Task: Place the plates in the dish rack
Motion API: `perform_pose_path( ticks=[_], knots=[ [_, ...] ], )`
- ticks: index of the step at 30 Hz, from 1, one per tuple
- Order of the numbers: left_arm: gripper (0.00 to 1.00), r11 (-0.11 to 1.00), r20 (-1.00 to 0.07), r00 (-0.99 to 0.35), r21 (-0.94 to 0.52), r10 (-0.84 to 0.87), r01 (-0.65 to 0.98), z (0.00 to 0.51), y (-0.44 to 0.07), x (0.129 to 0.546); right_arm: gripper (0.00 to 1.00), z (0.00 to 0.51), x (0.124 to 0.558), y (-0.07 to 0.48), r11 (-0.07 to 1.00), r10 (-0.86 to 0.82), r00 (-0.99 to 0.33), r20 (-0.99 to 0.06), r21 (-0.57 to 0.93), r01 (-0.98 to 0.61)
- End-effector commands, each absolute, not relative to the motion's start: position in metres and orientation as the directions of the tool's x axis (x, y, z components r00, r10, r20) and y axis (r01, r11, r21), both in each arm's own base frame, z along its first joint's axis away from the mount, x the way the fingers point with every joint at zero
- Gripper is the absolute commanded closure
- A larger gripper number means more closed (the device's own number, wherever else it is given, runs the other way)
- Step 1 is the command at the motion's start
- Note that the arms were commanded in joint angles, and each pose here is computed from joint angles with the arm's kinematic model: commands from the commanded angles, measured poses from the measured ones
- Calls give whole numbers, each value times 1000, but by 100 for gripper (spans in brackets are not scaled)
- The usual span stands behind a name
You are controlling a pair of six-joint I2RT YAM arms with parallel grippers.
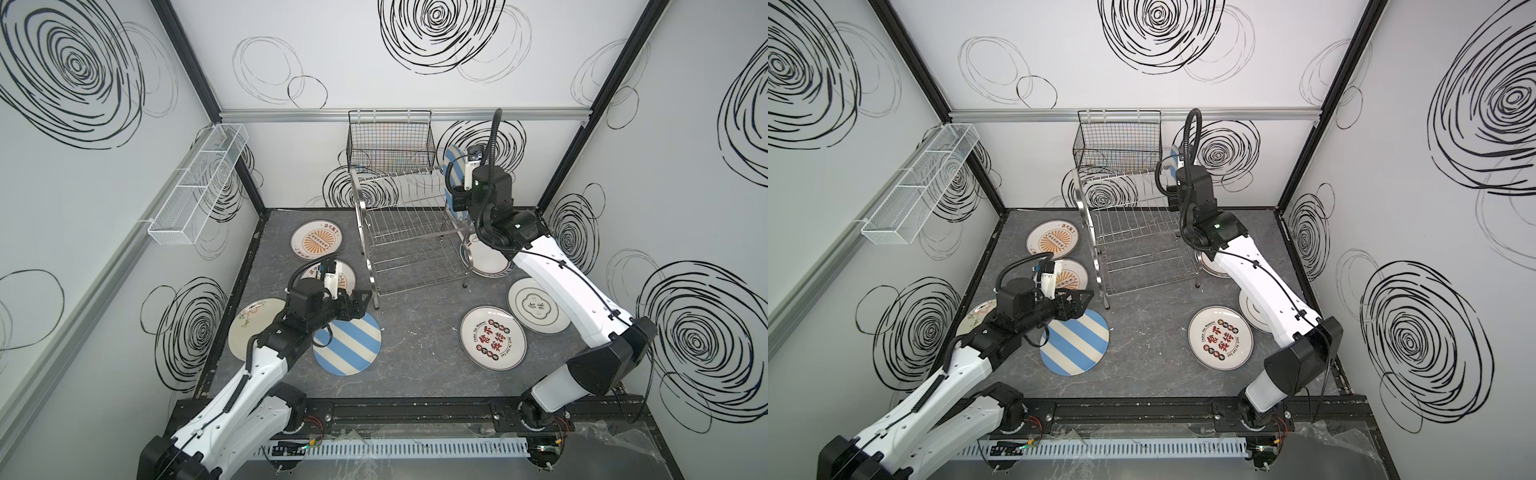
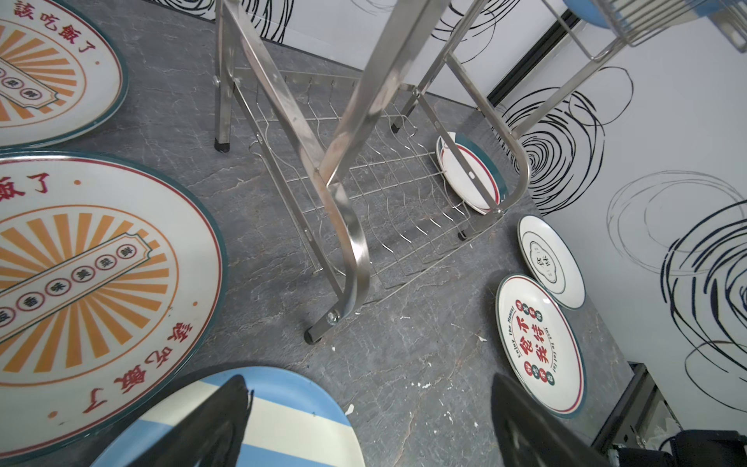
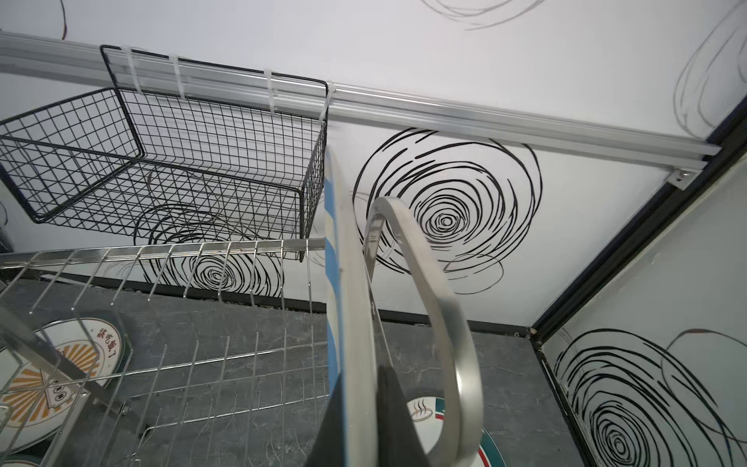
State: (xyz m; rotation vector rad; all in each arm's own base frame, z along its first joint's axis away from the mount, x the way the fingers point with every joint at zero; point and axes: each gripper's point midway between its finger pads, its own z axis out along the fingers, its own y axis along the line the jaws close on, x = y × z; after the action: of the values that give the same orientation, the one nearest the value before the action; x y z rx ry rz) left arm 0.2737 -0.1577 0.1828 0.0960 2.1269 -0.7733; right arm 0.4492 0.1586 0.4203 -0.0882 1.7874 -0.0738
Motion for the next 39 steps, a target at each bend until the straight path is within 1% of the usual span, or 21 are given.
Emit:
perform_pose_path(
  ticks=[1,7,11,15,22,31,39],
  knots=[
    [4,776,-782,-577,-508,-235,373,197,-173,285,100,462,436,144,997,-78,-140,-987,-81,17],
    [4,794,-788,-594,-461,-162,395,180,-195,286,100,495,426,135,998,-50,-82,-995,-54,36],
    [4,790,-788,-596,-461,-154,405,174,-203,288,100,517,417,129,999,-25,-38,-999,-27,45],
    [4,785,-783,-604,-462,-145,411,169,-208,290,100,526,414,129,1000,3,-16,-1000,2,31],
    [4,771,-783,-607,-469,-138,430,167,-214,287,100,517,422,142,999,36,-26,-999,36,-11],
    [4,789,-787,-604,-448,-124,421,172,-206,284,100,501,438,142,999,11,-36,-999,10,35],
    [4,793,-779,-614,-450,-124,410,168,-204,282,100,494,446,155,999,33,-44,-998,33,-11]
  ],
)
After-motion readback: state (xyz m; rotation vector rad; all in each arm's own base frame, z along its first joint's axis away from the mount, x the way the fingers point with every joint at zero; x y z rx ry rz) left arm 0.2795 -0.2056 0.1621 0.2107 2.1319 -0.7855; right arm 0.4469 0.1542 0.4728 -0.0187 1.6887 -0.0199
